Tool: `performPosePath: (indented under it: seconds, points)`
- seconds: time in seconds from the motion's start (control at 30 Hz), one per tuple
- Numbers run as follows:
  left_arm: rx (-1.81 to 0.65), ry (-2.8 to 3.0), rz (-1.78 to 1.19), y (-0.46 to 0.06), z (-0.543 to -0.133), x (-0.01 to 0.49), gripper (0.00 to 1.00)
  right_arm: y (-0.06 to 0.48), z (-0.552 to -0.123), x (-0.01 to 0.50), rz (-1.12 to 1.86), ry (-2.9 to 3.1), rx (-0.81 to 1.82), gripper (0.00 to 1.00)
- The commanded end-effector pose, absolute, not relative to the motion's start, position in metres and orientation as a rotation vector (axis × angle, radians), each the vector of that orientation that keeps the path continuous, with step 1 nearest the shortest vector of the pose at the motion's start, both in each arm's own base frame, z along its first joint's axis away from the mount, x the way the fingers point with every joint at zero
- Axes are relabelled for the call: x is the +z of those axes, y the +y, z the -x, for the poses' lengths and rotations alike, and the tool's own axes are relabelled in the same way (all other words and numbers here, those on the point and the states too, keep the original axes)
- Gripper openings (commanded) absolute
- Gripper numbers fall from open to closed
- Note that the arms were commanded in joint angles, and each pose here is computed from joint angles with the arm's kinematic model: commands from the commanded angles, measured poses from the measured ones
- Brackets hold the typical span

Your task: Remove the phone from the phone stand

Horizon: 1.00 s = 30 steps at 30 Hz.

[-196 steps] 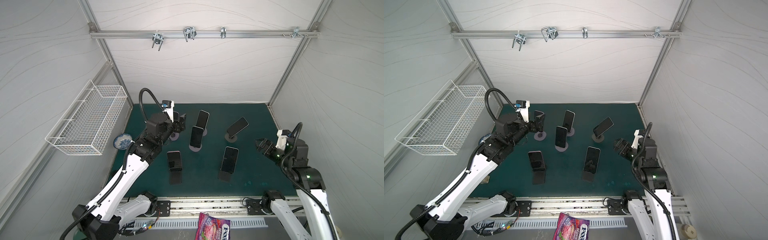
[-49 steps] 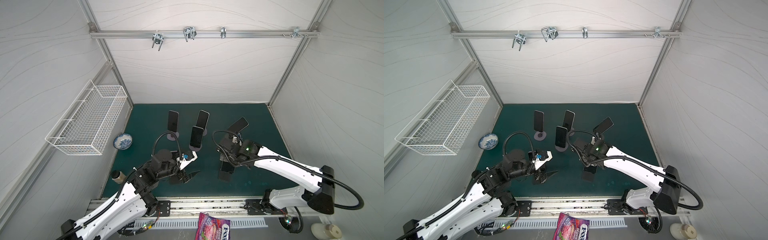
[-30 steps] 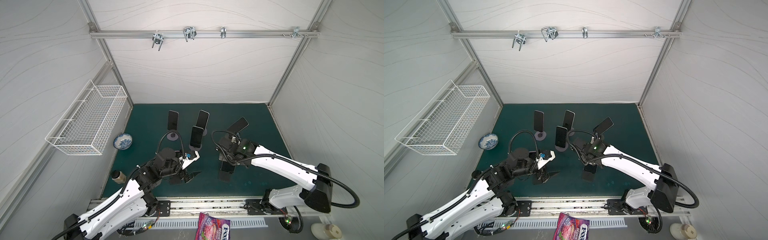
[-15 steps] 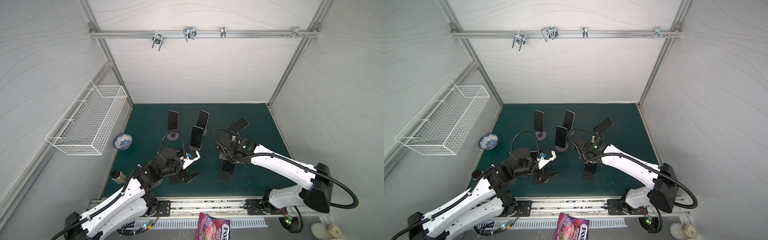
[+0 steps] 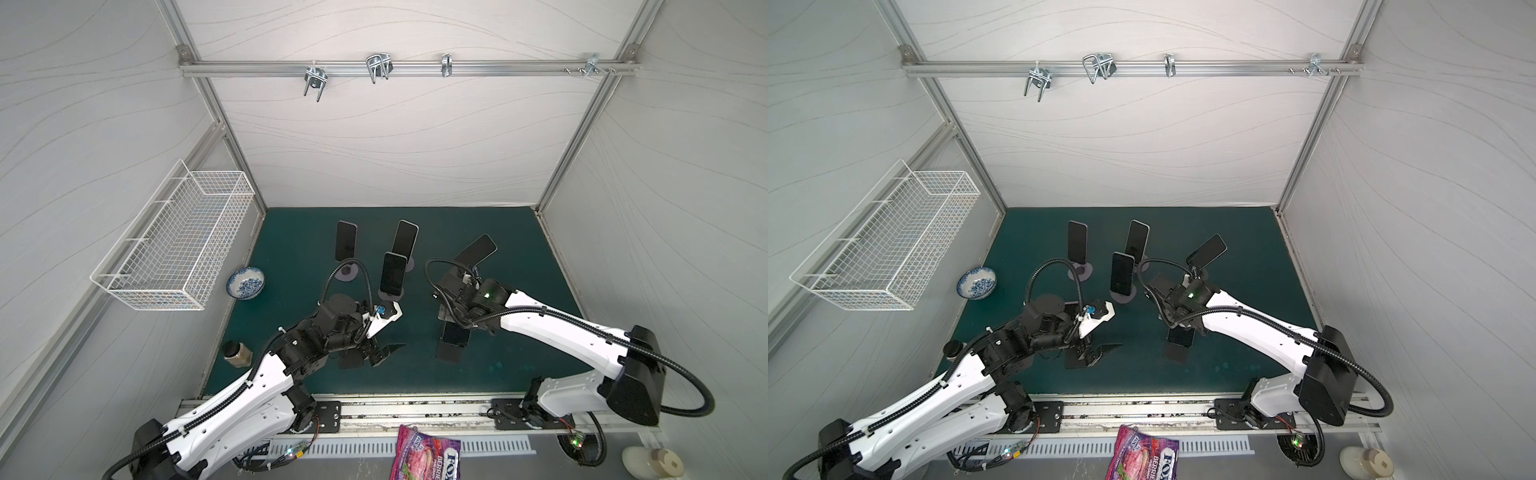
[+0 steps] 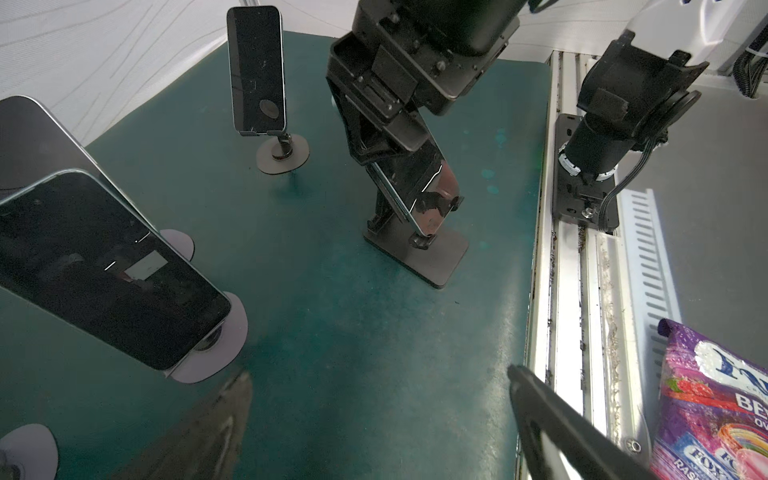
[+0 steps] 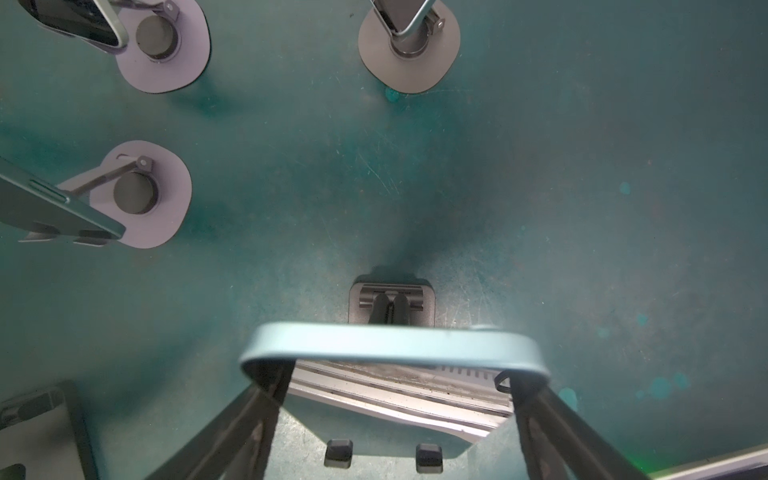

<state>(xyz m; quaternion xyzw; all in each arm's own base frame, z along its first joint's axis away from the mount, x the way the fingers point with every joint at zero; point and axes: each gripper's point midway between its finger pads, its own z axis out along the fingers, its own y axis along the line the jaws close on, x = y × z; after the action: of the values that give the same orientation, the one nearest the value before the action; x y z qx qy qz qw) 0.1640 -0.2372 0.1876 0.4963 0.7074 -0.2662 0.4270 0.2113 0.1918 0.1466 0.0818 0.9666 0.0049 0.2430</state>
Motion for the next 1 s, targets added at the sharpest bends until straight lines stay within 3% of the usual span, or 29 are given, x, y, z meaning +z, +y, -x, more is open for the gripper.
performPosePath:
  seconds: [0.0, 0.97]
  points:
    - [-0.68, 1.685, -1.235, -0.2447, -0.1664, 0.211, 0.97, 0.1896, -0.2121, 0.1418, -0.228, 2.65, -0.009, 0.87]
    - [-0.676, 1.702, -1.255, -0.248, -0.1693, 0.2054, 0.97, 0.1875, -0.2155, 0.1393, -0.224, 2.65, 0.005, 0.79]
